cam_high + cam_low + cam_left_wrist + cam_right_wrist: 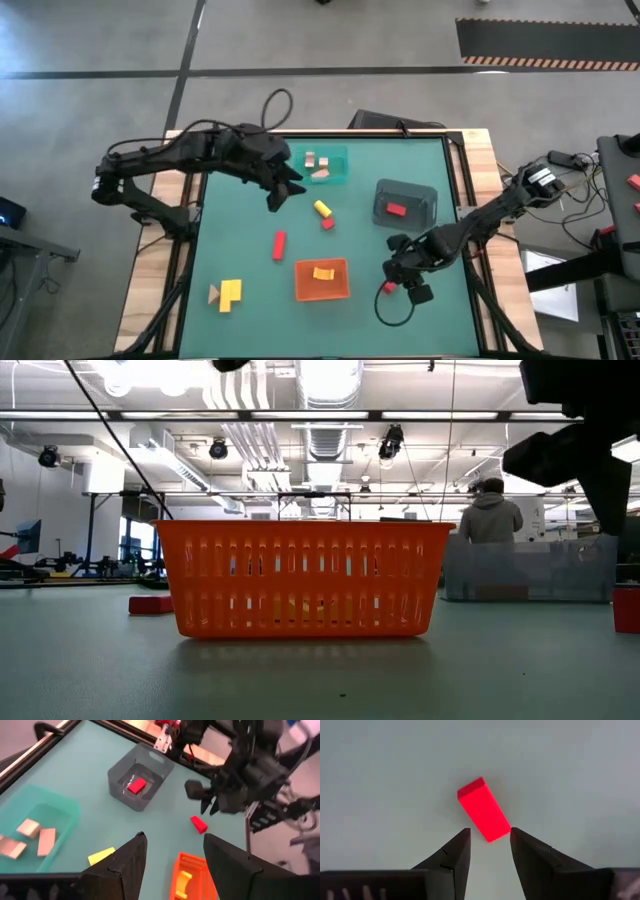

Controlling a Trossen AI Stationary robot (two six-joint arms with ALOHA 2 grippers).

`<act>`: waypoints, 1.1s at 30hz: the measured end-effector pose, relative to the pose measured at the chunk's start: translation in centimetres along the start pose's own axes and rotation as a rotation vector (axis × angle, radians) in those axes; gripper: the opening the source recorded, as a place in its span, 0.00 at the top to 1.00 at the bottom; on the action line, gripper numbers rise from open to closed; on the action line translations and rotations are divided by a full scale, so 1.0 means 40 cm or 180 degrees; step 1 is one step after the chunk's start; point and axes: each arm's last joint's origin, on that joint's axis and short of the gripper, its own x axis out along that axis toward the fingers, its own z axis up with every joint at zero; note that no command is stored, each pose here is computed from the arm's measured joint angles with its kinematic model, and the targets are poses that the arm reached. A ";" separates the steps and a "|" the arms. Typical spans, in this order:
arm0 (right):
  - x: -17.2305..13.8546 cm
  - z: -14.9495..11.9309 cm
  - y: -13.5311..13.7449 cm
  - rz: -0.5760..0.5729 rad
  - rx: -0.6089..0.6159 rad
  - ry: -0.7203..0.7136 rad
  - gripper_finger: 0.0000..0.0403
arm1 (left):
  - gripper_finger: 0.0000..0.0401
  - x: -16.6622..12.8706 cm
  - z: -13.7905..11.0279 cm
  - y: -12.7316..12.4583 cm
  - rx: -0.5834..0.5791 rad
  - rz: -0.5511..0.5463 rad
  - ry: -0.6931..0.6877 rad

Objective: Sort & place blocks by color
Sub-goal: Put the red block into the black bin

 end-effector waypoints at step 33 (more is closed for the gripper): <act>0.115 -0.011 -0.010 0.0209 0.0010 0.0033 0.39 | 0.55 -0.119 -0.006 -0.007 -0.0070 -0.0111 -0.0332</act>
